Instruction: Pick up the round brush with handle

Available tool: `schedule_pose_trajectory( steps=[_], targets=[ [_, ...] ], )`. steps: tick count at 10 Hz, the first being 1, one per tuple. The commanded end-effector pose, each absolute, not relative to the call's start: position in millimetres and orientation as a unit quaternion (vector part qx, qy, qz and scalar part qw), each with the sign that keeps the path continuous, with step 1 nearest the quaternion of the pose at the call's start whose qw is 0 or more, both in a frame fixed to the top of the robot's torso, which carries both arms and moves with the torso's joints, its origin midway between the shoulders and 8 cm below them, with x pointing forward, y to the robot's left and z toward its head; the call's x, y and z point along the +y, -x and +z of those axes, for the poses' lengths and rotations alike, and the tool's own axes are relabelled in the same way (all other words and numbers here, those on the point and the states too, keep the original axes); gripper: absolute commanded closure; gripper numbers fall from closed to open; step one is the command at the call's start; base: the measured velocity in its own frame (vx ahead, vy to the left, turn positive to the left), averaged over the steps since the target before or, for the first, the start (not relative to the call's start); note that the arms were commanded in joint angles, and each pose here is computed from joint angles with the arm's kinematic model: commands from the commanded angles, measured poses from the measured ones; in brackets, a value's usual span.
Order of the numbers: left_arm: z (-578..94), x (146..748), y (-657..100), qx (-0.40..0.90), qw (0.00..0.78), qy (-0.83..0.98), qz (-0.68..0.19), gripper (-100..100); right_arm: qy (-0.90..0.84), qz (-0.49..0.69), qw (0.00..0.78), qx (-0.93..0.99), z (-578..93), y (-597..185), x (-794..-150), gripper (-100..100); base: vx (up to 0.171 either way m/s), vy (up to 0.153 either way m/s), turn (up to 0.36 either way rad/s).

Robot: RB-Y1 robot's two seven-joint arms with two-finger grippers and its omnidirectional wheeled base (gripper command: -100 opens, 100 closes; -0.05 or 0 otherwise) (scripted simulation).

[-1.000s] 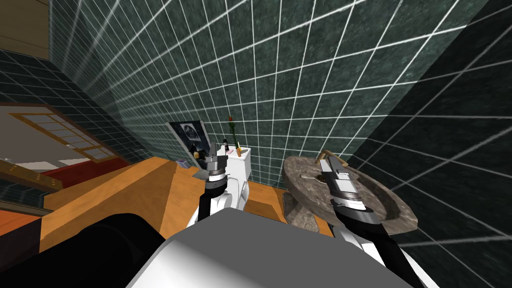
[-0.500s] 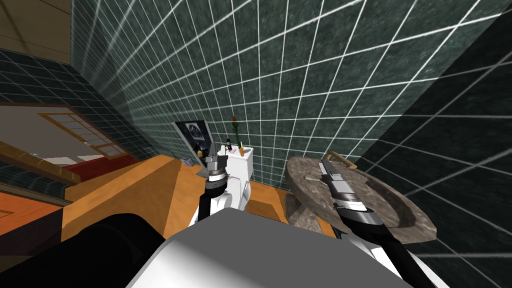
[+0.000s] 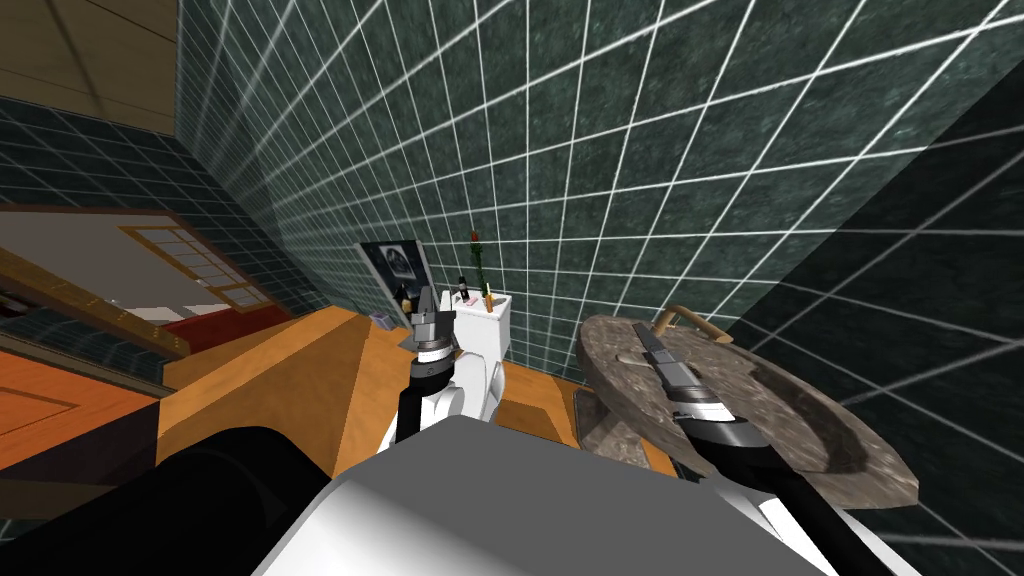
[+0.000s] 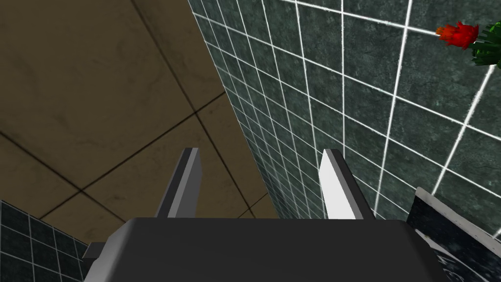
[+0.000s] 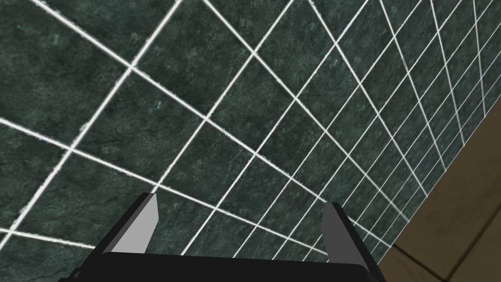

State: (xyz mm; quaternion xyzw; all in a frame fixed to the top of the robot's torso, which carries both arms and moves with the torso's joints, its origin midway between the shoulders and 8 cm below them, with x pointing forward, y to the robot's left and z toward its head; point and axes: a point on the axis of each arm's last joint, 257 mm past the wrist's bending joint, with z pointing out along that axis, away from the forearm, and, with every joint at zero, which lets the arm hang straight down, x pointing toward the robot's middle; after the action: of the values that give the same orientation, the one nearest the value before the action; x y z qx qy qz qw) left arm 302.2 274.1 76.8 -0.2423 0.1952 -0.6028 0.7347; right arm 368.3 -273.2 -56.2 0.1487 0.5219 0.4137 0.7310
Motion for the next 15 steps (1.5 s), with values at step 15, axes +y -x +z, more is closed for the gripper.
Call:
schedule_pose_trajectory(
  steps=[15],
  targets=[
    [76.8, 274.1, -302.2, 0.195, 0.735, 0.242, -0.603, 0, -0.006, 0.188, 0.639, 0.746, -179.7, -369.7, -326.7, -100, 0.007, 0.007, 0.079]
  ],
)
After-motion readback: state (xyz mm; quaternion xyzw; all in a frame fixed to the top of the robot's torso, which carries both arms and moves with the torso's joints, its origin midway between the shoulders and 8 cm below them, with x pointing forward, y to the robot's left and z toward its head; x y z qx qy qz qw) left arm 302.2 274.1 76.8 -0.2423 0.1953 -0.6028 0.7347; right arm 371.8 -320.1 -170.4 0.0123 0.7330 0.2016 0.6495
